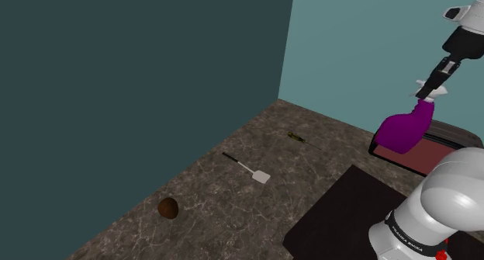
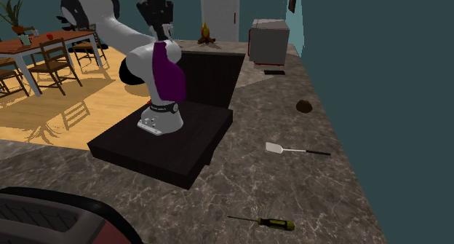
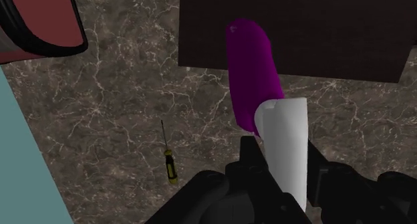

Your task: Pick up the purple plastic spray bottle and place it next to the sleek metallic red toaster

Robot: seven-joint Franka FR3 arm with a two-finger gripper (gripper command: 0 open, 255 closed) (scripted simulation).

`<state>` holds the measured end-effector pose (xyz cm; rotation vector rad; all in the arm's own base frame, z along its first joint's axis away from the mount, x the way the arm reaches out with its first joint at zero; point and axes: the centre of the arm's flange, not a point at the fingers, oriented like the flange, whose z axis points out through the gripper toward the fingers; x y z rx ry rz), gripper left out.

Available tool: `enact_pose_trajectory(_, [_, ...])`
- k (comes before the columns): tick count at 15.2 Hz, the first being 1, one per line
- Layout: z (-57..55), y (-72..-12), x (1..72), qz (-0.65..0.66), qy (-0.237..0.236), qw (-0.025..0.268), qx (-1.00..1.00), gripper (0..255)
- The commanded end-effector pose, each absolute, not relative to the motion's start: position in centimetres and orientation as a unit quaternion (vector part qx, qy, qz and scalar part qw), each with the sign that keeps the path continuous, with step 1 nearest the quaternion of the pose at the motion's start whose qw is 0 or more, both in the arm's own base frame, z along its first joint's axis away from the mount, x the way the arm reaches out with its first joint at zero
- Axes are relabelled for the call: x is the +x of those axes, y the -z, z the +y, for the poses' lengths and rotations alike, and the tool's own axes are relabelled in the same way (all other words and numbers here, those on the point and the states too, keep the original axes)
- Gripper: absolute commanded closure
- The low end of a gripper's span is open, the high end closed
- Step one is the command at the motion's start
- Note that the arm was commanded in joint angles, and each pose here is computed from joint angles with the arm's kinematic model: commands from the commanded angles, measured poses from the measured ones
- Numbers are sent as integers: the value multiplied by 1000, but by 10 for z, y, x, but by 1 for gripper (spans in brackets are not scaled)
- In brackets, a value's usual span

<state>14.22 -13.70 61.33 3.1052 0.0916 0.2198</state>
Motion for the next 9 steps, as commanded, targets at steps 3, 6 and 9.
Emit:
enact_pose_trajectory(3, [-173,-611,102,30,-70,14,997,255])
enact_pose_trajectory(6, [-200,-611,73,30,-70,14,997,255])
enact_pose_trajectory(9, [-227,-612,44,30,-70,14,997,255])
